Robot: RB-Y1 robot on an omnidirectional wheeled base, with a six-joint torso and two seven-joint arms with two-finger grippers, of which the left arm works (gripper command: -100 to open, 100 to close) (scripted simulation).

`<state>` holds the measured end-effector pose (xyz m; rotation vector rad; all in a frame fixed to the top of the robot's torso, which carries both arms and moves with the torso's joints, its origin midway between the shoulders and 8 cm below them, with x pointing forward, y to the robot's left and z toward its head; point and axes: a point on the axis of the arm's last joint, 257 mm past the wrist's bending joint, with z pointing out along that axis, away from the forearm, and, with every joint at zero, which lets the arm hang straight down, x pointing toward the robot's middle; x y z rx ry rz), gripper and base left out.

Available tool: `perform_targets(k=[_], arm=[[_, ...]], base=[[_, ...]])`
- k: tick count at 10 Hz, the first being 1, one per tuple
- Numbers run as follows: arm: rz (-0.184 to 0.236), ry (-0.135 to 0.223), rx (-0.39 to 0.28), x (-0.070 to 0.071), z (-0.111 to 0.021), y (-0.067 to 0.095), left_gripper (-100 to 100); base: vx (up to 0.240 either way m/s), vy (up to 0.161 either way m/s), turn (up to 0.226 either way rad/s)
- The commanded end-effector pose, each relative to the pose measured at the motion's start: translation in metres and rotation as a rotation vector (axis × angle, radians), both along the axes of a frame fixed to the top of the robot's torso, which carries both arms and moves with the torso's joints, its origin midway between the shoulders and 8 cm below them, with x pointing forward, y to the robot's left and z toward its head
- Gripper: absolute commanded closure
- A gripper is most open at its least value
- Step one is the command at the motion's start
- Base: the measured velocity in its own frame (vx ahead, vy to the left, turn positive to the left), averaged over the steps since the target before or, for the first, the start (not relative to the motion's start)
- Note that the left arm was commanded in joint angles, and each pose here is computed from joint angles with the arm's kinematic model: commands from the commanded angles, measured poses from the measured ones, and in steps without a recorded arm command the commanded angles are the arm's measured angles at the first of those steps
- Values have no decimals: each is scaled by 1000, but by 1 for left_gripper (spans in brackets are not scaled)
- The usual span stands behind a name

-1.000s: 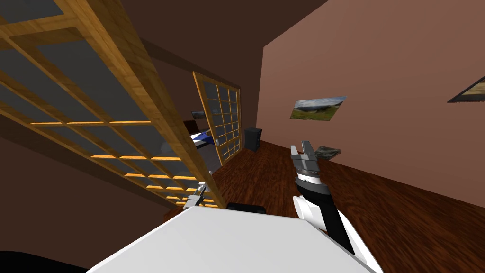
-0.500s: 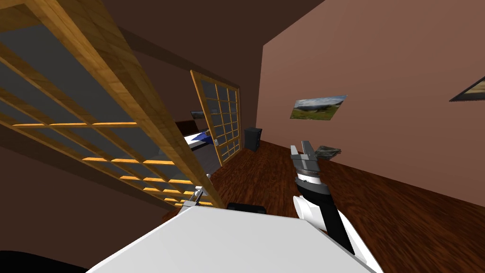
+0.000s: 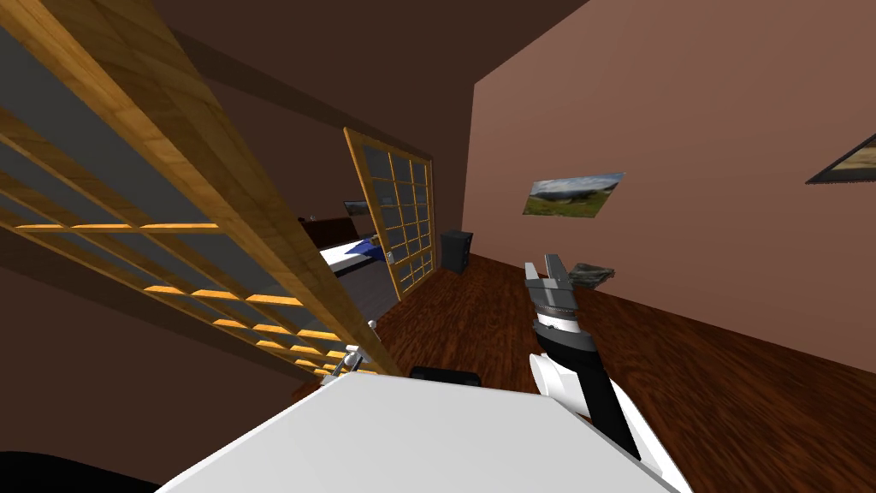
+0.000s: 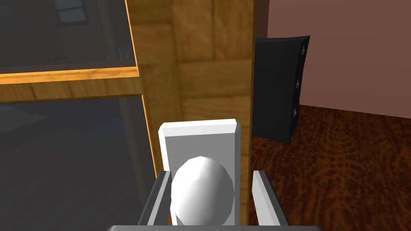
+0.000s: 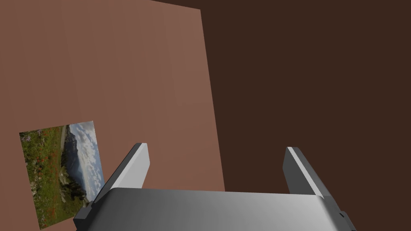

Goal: Pull the door open

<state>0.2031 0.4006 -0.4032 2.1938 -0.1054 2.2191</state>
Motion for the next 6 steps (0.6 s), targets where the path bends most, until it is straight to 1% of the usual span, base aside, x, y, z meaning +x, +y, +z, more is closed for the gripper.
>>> perform_targets(k=[1, 2, 3, 4, 5, 6], arm=[[-32, 11, -20, -18, -3, -14, 100], [-44, 11, -21, -26, -2, -16, 100], [-44, 11, -21, -26, -2, -16, 100], [-40, 26, -9, -30, -6, -12, 100], [-68, 12, -24, -40, -1, -18, 100], [-68, 12, -24, -40, -1, -18, 100]], base=[[-4, 9, -18], [-11, 24, -6], [-14, 16, 7], [-11, 3, -4], [-22, 21, -17], [-23, 31, -11]])
